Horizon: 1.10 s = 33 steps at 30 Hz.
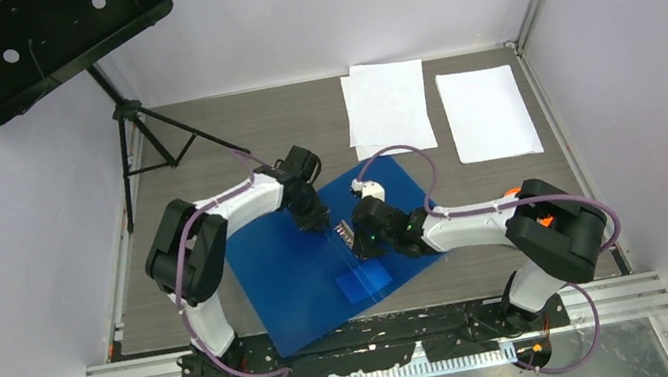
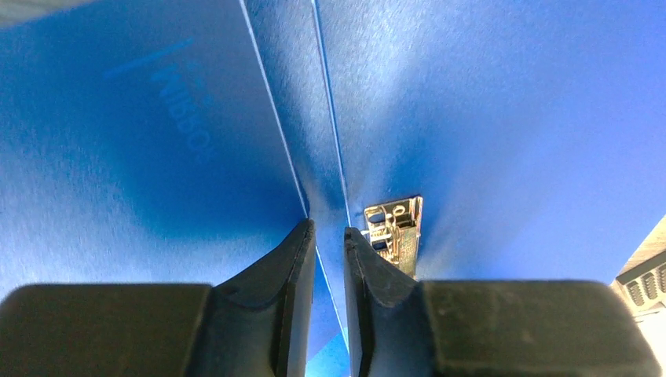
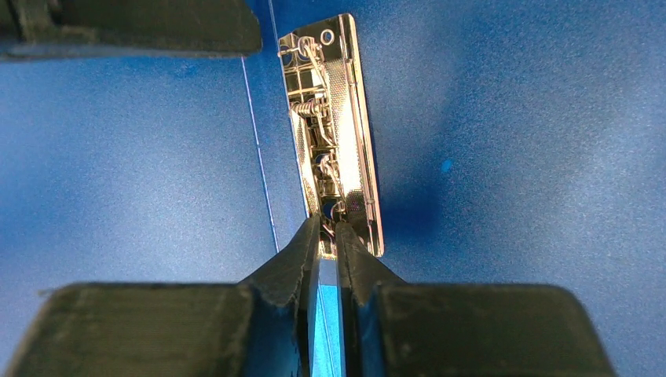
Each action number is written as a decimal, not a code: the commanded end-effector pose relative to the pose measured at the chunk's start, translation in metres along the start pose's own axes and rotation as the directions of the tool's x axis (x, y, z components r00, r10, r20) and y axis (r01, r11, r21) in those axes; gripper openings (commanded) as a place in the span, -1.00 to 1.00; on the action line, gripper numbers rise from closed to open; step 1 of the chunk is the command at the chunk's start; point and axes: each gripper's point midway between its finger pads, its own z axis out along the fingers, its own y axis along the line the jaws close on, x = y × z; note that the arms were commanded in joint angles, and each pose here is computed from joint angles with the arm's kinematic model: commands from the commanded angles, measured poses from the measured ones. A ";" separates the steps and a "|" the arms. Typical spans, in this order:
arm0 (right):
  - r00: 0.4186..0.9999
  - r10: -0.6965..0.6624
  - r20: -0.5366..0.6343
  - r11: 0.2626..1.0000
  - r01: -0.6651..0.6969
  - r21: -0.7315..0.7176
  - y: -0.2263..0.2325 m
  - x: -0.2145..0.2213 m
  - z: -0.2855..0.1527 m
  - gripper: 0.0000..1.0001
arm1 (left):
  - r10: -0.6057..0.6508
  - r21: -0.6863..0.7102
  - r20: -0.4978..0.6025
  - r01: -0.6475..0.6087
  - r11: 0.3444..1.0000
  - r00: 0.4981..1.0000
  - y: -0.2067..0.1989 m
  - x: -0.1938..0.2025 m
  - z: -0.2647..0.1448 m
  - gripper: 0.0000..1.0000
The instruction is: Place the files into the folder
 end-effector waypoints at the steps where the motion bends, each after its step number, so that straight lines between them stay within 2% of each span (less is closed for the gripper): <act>1: 0.974 0.050 -0.221 0.969 0.007 0.247 -0.073 0.068 -0.004 -0.88 | -0.006 -0.012 0.047 0.007 1.000 0.999 -0.015 -0.002 -0.020 -0.53; 5: 0.972 0.084 -0.221 0.961 -0.021 0.275 -0.077 0.070 -0.005 -0.89 | -0.008 -0.010 0.023 0.008 1.000 1.000 -0.030 0.003 -0.010 -0.53; 10: 0.973 0.096 -0.211 0.955 -0.031 0.294 -0.080 0.069 -0.006 -0.89 | -0.027 0.009 0.047 0.026 1.000 0.999 -0.037 0.000 -0.007 -0.53; 13: 0.974 0.100 -0.204 0.953 -0.035 0.302 -0.082 0.069 -0.007 -0.88 | 0.014 -0.082 0.077 -0.007 0.997 0.997 -0.030 -0.007 -0.003 -0.56; 15: 0.975 0.106 -0.197 0.952 -0.042 0.304 -0.081 0.068 -0.006 -0.88 | 0.037 -0.125 0.055 -0.030 0.992 0.998 -0.026 -0.005 0.003 -0.60; 20: 0.975 0.131 -0.178 0.951 -0.073 0.302 -0.080 0.068 -0.003 -0.89 | 0.054 -0.128 0.028 -0.050 0.991 0.998 -0.024 0.005 0.019 -0.60; 25: 0.975 0.159 -0.159 0.944 -0.102 0.314 -0.085 0.072 -0.002 -0.89 | 0.090 -0.183 -0.020 -0.092 0.979 0.996 -0.011 0.020 0.027 -0.71; 30: 0.973 0.183 -0.141 0.949 -0.138 0.283 -0.082 0.074 0.003 -0.89 | 0.085 -0.073 -0.034 -0.087 0.993 0.996 -0.019 0.032 0.023 -0.64; 33: 0.973 0.189 -0.131 0.955 -0.152 0.253 -0.076 0.072 0.007 -0.88 | 0.133 -0.023 -0.066 -0.135 0.991 0.989 -0.025 0.038 0.018 -0.59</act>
